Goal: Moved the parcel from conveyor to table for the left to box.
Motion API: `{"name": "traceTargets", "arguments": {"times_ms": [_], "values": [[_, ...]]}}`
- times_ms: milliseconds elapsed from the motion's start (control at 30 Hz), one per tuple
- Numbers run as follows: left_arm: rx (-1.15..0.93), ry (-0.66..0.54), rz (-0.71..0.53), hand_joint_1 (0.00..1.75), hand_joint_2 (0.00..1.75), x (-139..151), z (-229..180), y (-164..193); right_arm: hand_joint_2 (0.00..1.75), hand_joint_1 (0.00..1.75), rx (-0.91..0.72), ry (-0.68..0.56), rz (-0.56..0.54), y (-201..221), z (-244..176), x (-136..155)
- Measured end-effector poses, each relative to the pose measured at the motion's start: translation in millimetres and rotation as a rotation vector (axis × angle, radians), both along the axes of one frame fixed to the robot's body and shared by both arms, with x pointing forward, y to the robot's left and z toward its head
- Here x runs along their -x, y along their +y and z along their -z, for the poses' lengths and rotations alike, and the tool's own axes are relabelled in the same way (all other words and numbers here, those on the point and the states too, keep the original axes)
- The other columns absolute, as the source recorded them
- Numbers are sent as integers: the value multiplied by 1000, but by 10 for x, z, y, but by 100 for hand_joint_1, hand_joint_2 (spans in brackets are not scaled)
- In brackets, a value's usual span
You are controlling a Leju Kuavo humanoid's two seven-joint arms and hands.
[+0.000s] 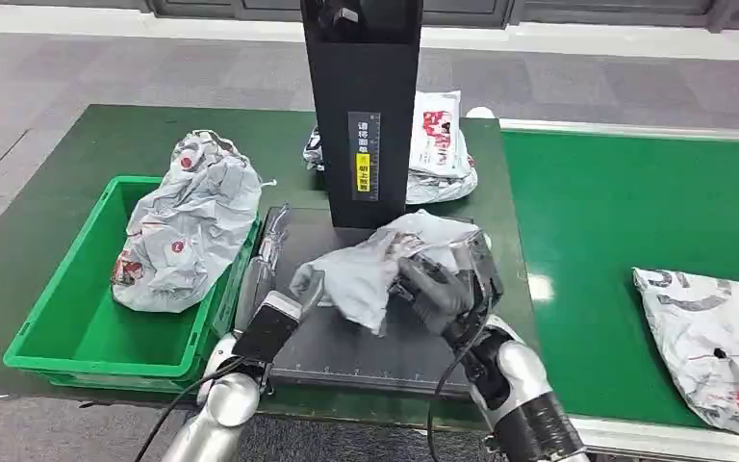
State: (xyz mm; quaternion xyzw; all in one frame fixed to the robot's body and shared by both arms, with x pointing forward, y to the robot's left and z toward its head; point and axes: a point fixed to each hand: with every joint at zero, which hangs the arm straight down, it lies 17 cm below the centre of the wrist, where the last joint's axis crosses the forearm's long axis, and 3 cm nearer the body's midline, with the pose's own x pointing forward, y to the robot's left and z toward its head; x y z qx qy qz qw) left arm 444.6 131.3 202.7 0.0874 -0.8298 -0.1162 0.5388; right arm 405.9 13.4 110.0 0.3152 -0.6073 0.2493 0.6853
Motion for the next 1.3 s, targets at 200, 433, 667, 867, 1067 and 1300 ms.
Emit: {"name": "traceTargets", "arguments": {"times_ms": [200, 433, 667, 867, 1067, 1300], "values": [[6, 10, 4, 0, 175, 0, 26, -16, 0, 0, 201, -6, -148, 298, 540, 376], [6, 12, 3, 0, 175, -3, 30, -15, 0, 0, 265, 1, -225, 423, 752, 580], [6, 12, 2, 0, 175, -3, 30, -14, 0, 0, 280, 5, -234, 422, 797, 582], [6, 15, 1, 0, 175, -5, 33, -11, 0, 0, 350, -32, -260, 416, 864, 586], [0, 19, -3, 0, 175, -7, 46, 8, 0, 0, 553, -187, -305, 243, 1009, 475], [-44, 14, -23, 0, 175, 108, 138, 105, 0, 0, 269, -336, -174, -167, 187, 266]]}}
